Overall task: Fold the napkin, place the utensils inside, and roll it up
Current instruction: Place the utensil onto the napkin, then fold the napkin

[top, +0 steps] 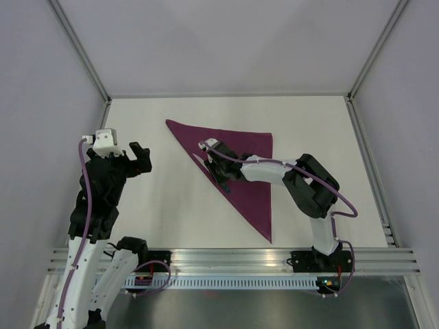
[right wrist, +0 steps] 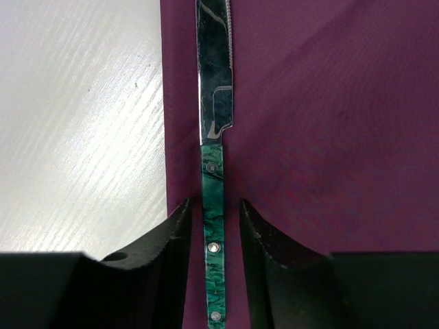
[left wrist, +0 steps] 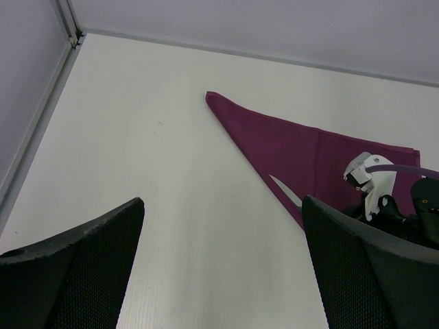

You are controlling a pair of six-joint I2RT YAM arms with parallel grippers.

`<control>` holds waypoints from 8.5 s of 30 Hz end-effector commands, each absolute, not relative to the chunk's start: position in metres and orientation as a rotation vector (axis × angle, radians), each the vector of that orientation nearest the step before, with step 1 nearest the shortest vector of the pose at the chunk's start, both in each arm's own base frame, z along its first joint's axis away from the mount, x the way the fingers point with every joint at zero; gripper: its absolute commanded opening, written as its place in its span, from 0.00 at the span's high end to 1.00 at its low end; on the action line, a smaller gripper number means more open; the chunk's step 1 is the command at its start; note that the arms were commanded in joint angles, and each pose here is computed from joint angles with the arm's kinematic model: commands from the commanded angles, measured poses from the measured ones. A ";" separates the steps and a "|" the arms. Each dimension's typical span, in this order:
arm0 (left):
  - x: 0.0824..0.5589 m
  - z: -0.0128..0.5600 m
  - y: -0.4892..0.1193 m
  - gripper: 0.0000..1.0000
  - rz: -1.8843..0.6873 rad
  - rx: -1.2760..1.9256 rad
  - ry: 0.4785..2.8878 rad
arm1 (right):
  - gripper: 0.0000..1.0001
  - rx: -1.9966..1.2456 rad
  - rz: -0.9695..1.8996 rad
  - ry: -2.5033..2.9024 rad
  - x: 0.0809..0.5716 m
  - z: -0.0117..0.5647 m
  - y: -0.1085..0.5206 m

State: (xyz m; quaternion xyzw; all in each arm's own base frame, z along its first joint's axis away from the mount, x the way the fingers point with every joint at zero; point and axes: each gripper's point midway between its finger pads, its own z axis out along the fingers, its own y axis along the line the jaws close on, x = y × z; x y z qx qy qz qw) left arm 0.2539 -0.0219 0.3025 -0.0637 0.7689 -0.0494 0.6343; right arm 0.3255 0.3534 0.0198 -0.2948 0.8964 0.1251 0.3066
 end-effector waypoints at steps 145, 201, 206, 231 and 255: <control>0.295 0.116 -0.310 0.98 -0.437 0.331 1.884 | 0.57 -0.085 0.392 2.310 0.411 0.167 0.010; 0.424 0.074 -0.201 0.92 -0.346 -0.056 2.056 | 0.58 -0.086 0.401 2.354 0.409 0.152 0.009; 0.427 0.078 -0.197 0.79 -0.340 -0.075 2.050 | 0.57 -0.088 0.401 2.355 0.409 0.151 0.009; 0.544 0.095 -0.054 0.55 -0.275 -0.761 2.023 | 0.57 -0.095 0.430 2.345 0.409 0.155 0.014; 0.580 0.044 -0.036 0.49 -0.255 -0.884 2.082 | 0.58 -0.099 0.442 2.348 0.408 0.154 0.015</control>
